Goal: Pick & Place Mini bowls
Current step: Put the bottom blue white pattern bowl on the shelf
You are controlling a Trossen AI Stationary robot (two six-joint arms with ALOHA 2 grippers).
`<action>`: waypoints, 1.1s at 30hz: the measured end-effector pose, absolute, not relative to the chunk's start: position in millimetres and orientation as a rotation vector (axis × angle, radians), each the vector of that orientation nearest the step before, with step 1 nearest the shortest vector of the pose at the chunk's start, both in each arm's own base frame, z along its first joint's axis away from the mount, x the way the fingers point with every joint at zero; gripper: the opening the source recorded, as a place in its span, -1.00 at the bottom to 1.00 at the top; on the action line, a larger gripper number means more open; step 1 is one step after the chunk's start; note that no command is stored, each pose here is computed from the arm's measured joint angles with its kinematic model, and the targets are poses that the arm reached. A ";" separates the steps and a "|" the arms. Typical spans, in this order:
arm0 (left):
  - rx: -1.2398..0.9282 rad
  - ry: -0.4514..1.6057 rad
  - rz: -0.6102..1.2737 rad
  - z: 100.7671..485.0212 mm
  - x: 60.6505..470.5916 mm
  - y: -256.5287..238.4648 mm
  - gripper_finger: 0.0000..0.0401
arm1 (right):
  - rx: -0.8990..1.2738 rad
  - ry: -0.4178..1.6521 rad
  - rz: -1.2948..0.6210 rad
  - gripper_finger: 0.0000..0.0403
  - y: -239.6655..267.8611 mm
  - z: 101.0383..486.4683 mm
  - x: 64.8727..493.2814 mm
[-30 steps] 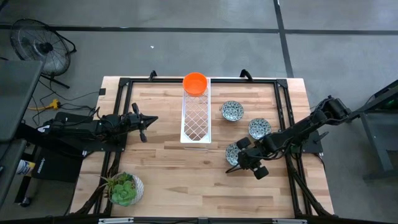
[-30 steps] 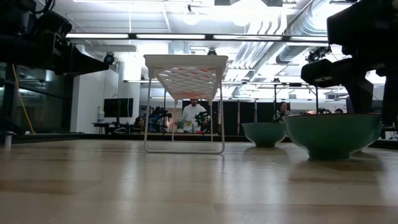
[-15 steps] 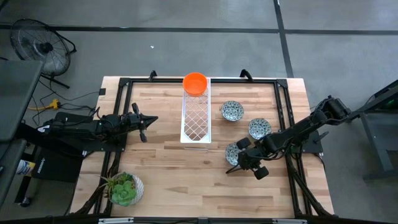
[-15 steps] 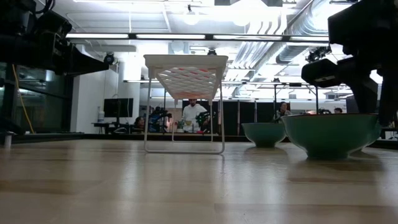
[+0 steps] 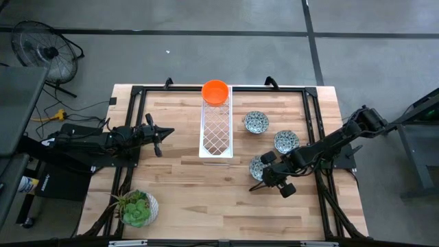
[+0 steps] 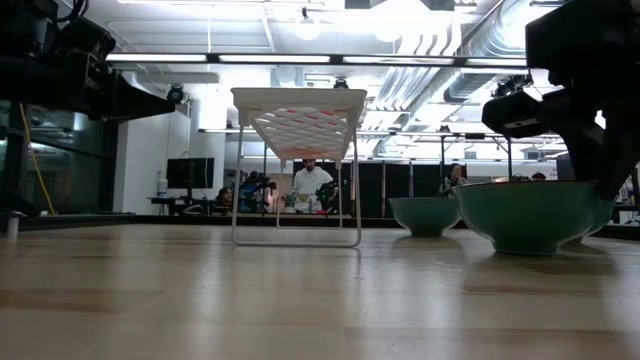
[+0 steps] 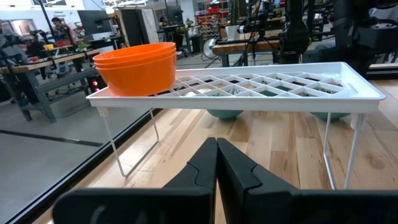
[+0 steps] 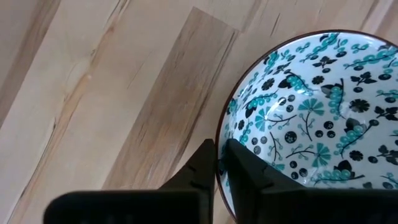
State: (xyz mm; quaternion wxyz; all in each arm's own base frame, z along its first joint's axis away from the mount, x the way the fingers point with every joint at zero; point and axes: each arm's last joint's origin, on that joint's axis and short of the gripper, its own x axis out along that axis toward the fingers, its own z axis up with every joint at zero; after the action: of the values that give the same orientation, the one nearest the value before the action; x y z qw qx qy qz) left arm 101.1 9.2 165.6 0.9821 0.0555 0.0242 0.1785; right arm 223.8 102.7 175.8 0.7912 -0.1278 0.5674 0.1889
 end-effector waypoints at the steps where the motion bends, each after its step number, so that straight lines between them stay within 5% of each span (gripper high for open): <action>1: 0.112 0.049 0.360 165.6 101.1 9.3 -1.00 | -0.274 1.220 0.406 -0.92 102.7 176.0 223.8; 33: 0.112 0.049 0.359 165.6 101.1 9.2 -1.00 | -0.369 1.271 0.245 -0.99 107.0 202.3 225.2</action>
State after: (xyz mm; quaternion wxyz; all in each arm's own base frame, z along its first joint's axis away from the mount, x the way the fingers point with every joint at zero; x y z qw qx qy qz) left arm 101.1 9.2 165.6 0.9820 0.0555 0.0243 0.1786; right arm 225.2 107.0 202.3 0.7821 -0.1709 0.5884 0.1134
